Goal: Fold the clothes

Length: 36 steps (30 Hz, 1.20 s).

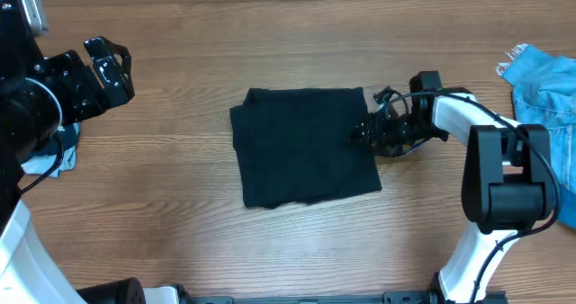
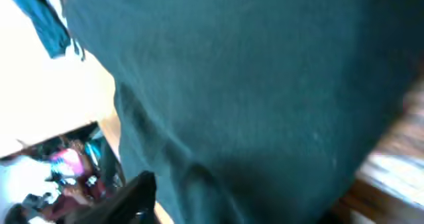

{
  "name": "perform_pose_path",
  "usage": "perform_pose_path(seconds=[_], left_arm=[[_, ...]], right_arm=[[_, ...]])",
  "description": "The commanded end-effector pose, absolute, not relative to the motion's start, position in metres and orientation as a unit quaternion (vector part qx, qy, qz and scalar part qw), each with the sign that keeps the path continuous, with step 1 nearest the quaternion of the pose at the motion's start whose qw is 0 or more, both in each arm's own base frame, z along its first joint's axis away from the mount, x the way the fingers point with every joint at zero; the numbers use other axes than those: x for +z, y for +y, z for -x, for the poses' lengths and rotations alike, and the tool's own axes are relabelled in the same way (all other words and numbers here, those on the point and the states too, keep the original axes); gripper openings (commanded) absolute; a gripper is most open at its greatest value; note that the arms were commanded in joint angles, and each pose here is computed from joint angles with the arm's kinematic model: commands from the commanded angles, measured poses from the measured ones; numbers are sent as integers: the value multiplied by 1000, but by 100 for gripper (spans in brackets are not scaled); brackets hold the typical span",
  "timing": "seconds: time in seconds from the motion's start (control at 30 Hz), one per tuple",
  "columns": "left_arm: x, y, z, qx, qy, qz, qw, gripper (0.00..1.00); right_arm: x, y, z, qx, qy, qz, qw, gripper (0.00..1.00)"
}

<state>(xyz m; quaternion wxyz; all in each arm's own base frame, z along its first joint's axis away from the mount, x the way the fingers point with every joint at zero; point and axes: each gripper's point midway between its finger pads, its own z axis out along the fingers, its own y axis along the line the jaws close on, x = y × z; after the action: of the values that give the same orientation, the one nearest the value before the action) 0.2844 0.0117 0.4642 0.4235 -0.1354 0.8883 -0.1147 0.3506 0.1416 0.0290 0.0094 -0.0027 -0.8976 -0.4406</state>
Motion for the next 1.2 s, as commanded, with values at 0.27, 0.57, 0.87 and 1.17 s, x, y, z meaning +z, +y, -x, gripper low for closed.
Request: perform_pose_path(seconds=[0.27,0.57,0.87,1.17], left_arm=[[465,10,-285,-116,888,127,426,100],[465,10,-285,-116,888,127,426,100],[465,10,-285,-116,888,127,426,100],[465,9,-285,-116,888,126,426,100]], right_arm=[[24,74,-366,-436,-891,130,-1,4],[44,22,-361,-374,-910,177,-33,4],[104,33,-363,-346,-923,130,-105,4],[117,20,-347,-203,-964,145,-90,4]])
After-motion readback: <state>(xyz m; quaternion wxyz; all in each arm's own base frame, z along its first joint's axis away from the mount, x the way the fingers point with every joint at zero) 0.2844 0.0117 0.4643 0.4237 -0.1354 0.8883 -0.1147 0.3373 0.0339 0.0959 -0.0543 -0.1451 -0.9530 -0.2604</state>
